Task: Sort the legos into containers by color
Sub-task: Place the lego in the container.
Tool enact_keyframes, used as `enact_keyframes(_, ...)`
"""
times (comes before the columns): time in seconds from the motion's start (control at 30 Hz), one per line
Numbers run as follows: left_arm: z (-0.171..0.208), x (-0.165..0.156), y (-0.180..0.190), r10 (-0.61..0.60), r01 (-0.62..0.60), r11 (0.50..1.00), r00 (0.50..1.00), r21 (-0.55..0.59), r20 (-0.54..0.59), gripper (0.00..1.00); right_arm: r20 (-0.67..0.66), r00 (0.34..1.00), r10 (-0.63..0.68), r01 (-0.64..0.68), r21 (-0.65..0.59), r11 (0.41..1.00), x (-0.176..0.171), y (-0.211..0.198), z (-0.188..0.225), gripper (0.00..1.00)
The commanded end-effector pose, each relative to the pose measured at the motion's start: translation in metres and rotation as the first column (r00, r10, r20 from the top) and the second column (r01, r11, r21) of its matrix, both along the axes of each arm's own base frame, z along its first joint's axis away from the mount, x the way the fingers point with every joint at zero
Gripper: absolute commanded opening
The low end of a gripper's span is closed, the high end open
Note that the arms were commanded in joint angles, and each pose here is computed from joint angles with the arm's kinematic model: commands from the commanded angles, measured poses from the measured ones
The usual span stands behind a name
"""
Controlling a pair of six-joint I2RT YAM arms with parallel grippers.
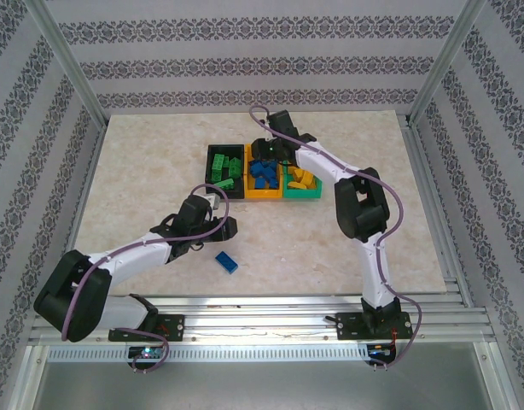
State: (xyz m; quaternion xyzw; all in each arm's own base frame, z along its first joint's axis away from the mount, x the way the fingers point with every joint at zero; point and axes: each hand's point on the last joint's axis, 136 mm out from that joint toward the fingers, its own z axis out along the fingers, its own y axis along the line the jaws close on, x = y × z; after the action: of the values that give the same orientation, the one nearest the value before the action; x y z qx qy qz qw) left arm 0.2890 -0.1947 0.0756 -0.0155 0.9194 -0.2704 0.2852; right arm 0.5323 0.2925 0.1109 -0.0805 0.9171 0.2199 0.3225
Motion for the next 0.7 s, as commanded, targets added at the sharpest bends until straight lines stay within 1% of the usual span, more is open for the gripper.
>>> enact_keyframes(0.0, -0.003, -0.004, -0.009, -0.025, 0.024, 1.0, 0.999, -0.016, -0.026, 0.55, 0.027, 1.0, 0.0, 0.002, -0.062, 0.998, 0.006, -0.001, -0.003, 0.33)
enact_keyframes(0.07, -0.007, -0.003, -0.009, -0.023, 0.023, 1.0, 0.999, -0.012, -0.031, 0.55, 0.029, 1.0, 0.003, 0.0, -0.078, 0.997, 0.008, -0.001, -0.002, 0.34)
enact_keyframes(0.13, -0.008, -0.002, -0.01, -0.025, 0.025, 1.0, 0.999, -0.013, -0.034, 0.55, 0.033, 0.999, 0.003, 0.0, -0.09, 0.996, 0.008, -0.002, -0.002, 0.41)
enact_keyframes(0.2, -0.008, -0.002, -0.013, -0.039, 0.039, 0.999, 0.998, -0.012, -0.041, 0.55, 0.039, 0.999, 0.018, -0.015, -0.08, 0.997, 0.006, 0.0, 0.0, 0.44)
enact_keyframes(0.27, -0.007, 0.0, -0.012, -0.033, 0.033, 0.999, 0.999, -0.007, -0.035, 0.55, 0.066, 0.997, 0.034, -0.03, -0.059, 0.998, 0.001, 0.005, 0.006, 0.47)
enact_keyframes(0.33, -0.007, 0.0, -0.013, -0.032, 0.032, 0.999, 0.999, -0.013, -0.033, 0.55, 0.096, 0.995, 0.033, -0.025, -0.079, 0.997, -0.005, 0.005, 0.011, 0.51)
enact_keyframes(0.43, -0.008, -0.003, -0.011, -0.032, 0.031, 0.999, 0.999, -0.007, -0.041, 0.56, 0.11, 0.993, 0.053, -0.041, -0.108, 0.993, -0.013, 0.007, 0.014, 0.52)
enact_keyframes(0.67, -0.012, -0.012, -0.006, -0.036, 0.037, 0.999, 0.997, 0.009, -0.066, 0.55, 0.122, 0.989, 0.082, -0.067, -0.115, 0.991, -0.043, 0.004, 0.02, 0.53)
